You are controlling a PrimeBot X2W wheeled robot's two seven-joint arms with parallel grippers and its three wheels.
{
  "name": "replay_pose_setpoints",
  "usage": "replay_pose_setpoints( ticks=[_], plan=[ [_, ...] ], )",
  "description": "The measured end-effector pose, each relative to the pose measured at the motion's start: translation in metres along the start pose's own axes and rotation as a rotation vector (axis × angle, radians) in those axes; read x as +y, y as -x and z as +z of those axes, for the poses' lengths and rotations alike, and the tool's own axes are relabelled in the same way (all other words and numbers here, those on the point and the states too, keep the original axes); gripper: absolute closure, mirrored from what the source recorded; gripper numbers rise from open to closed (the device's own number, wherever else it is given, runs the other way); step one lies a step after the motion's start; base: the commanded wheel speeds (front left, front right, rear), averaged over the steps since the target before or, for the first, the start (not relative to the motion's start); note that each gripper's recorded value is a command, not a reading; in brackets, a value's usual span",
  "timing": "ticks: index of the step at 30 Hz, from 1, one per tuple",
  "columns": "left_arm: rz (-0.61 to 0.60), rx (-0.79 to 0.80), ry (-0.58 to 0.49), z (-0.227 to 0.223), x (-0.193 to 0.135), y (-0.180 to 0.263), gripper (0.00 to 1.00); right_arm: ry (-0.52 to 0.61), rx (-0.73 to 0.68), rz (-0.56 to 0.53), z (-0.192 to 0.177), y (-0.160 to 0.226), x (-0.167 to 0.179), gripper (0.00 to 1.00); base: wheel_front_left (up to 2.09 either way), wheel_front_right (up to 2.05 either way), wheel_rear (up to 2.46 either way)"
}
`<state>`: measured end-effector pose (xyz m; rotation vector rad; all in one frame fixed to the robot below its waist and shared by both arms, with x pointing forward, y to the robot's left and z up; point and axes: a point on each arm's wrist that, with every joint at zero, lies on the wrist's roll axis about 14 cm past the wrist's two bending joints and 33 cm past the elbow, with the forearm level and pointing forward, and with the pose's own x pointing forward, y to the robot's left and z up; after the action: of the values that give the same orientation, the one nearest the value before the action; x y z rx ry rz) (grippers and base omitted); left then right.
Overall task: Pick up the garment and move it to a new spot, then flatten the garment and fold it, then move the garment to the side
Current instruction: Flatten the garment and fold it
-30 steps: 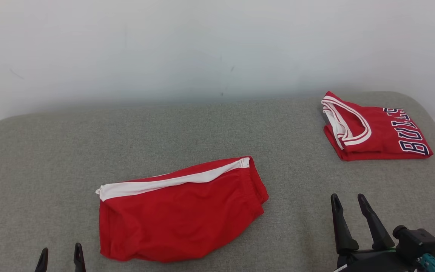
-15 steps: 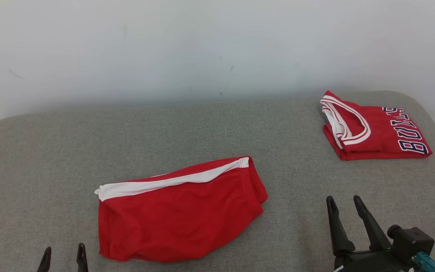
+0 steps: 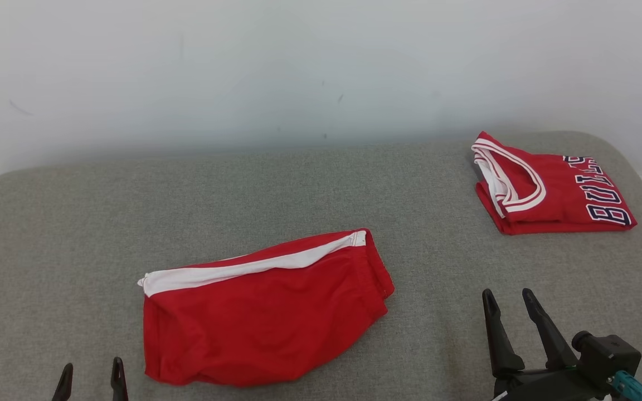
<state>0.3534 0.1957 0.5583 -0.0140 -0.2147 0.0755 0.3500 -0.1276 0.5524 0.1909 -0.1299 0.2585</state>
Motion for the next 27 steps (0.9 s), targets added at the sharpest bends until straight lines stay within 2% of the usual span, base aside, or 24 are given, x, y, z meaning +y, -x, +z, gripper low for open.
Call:
replay_pose_setpoints(
  ticks=[19, 27],
  plan=[
    [0.001, -0.006, -0.003, 0.002, 0.000, -0.001, 0.00, 0.002, 0.003, -0.003, 0.000, 0.001, -0.001, 0.00, 0.00, 0.00, 0.00],
    [0.004, -0.003, 0.002, 0.002, 0.000, 0.000, 0.00, 0.023, 0.016, 0.065, 0.000, -0.014, 0.014, 0.00, 0.00, 0.00, 0.00]
  ],
)
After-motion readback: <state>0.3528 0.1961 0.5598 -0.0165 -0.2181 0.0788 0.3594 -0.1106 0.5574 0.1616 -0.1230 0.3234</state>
